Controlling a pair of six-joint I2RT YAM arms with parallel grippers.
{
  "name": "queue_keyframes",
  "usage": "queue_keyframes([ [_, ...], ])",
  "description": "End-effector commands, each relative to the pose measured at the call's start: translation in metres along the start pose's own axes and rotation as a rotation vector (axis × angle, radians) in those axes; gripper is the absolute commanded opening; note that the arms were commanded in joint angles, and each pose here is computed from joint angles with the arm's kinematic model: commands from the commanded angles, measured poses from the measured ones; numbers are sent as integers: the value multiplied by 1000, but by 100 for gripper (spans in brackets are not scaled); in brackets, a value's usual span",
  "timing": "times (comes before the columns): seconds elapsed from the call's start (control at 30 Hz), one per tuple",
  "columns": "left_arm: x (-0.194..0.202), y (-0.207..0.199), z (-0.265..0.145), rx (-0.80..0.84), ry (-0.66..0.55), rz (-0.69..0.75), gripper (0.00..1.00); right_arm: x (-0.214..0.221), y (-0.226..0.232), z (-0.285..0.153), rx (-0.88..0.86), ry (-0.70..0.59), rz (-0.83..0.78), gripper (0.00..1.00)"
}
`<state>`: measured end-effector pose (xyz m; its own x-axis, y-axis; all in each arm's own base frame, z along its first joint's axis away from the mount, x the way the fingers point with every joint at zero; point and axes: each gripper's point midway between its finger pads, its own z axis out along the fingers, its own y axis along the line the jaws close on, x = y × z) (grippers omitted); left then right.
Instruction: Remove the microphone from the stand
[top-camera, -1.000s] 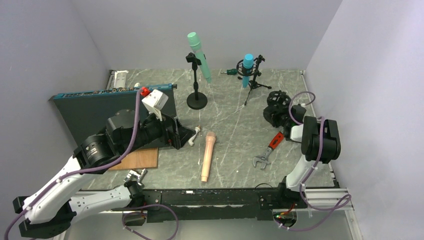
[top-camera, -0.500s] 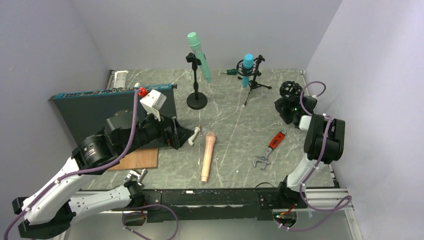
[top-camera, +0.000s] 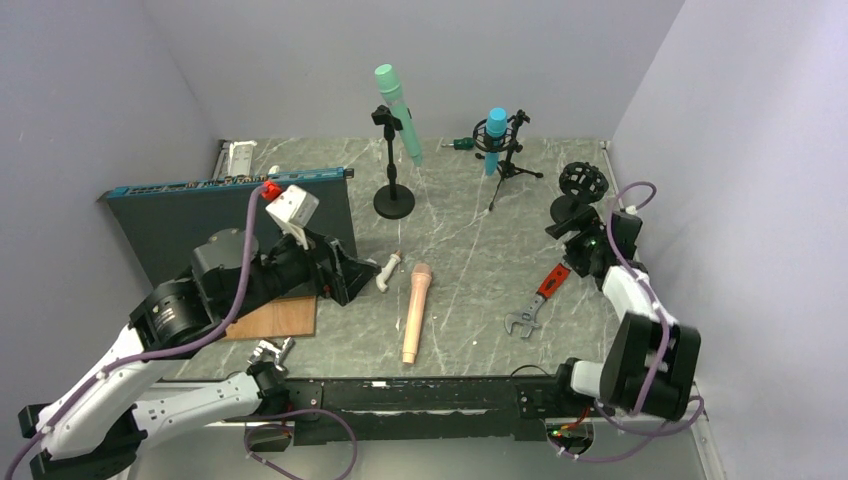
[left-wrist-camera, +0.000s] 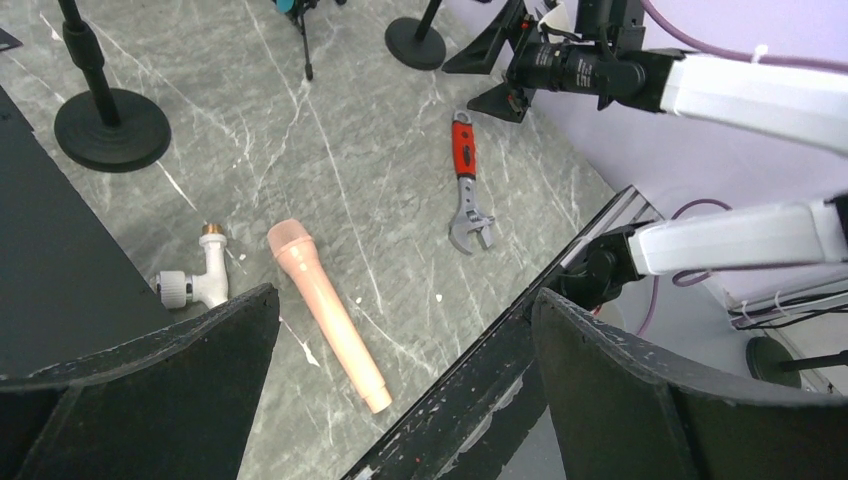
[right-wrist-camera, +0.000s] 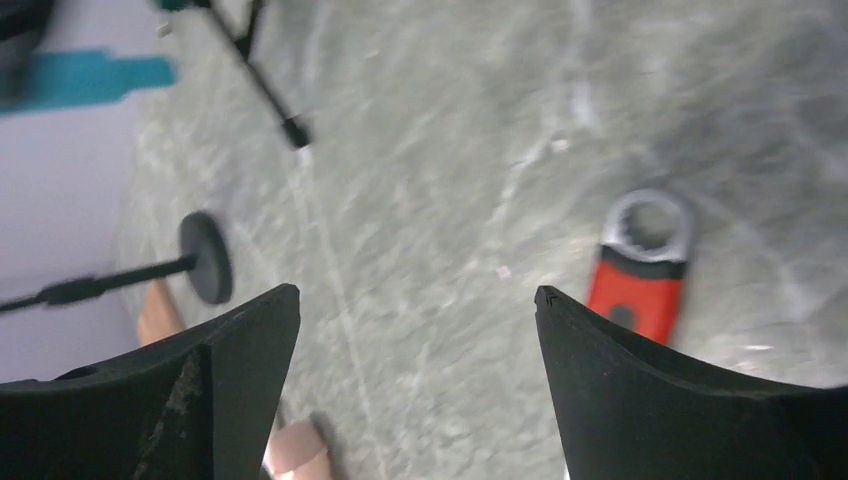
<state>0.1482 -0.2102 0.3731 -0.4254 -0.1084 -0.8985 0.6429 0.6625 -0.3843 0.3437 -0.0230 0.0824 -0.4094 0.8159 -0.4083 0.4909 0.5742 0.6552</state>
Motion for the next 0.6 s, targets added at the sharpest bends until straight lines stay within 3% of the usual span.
queue_keyframes([
  [0.0, -15, -6, -6, 29, -63, 13, 99, 19, 54, -33, -135, 3, -138, 91],
  [0.1, -16, -7, -4, 30, -66, 13, 99, 26, 107, -50, -233, -28, -221, 94],
  [0.23, -16, -8, -1, 32, -58, 6, 99, -3, 174, -59, -315, -93, -254, 93],
  [0.43, -17, -8, -5, 26, -57, -13, 99, -54, 249, -36, -379, -124, -210, 85],
  [0.57, -18, -4, -8, 3, -51, -16, 99, -75, 268, -9, -359, -139, -145, 80],
])
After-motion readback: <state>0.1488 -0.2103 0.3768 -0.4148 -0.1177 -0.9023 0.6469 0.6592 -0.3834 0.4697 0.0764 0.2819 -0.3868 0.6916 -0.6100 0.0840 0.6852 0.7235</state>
